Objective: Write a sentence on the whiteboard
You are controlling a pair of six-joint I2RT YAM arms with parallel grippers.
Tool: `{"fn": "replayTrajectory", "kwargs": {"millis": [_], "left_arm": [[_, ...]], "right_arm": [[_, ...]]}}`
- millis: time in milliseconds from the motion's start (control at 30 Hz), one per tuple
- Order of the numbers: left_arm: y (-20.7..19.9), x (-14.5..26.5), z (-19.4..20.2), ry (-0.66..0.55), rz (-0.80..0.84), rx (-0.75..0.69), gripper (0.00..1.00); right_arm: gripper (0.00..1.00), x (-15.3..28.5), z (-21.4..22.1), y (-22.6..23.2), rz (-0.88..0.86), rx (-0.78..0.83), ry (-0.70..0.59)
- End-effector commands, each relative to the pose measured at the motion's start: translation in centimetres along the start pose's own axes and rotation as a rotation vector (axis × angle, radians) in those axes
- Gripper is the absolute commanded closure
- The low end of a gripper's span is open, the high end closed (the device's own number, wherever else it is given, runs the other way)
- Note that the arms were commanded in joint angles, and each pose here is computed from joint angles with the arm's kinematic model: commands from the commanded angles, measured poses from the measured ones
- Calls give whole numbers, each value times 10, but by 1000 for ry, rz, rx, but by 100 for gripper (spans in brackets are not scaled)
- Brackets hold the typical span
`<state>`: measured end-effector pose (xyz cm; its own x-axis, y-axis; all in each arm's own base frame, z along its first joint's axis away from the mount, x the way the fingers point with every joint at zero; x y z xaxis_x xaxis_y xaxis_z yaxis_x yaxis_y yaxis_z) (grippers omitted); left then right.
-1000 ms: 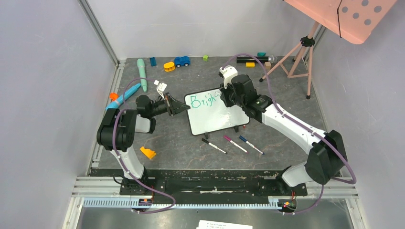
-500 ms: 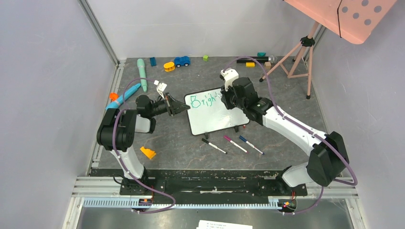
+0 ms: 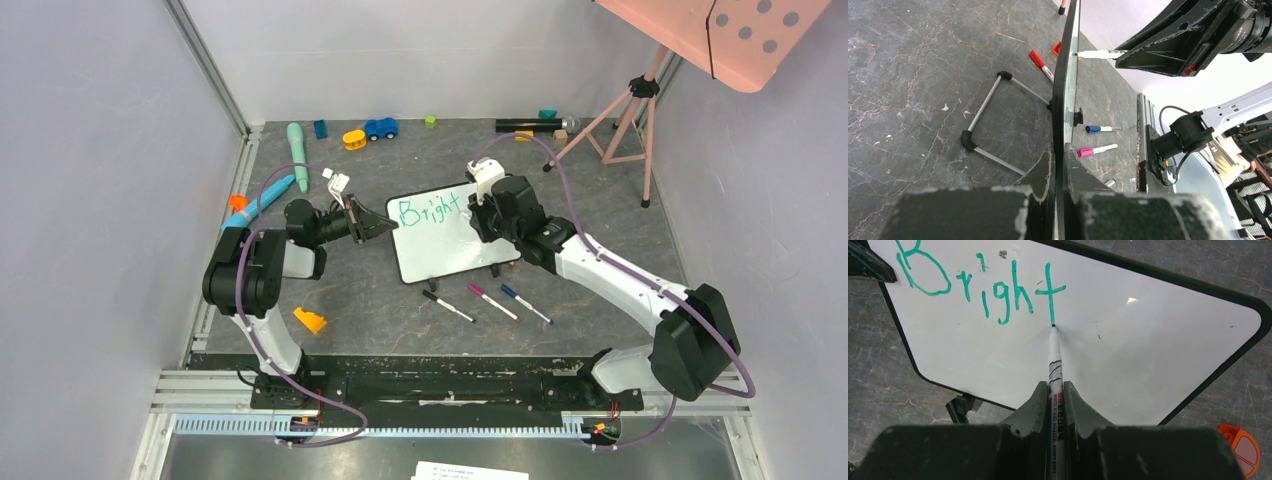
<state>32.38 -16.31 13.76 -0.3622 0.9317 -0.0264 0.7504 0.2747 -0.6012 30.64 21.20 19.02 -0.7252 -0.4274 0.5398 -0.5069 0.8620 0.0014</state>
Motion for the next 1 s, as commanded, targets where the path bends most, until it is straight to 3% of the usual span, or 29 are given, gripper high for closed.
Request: {"fn": "replayTrajectory", "kwargs": {"millis": [0,967], "left_arm": [[-10,0,-8,-7,37,-120,98],[-10,0,-8,-8,32,-118,98]], "right_arm": [[100,6,-8,-8,46,-12,-38],[100,38,-42,-10,16,-26,-171]]}}
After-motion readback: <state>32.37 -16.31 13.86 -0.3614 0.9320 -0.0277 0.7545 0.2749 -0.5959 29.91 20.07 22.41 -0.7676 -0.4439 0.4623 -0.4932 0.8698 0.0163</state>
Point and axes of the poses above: each gripper's point midway between its finger pads, its own x axis back along the fingers, its own y axis along the line the jaws close on, z = x × y, the point moved 4 cm from there along x, back along the fingers, and after that the axes turned 1 degree about -x, right-handed, at the moved point
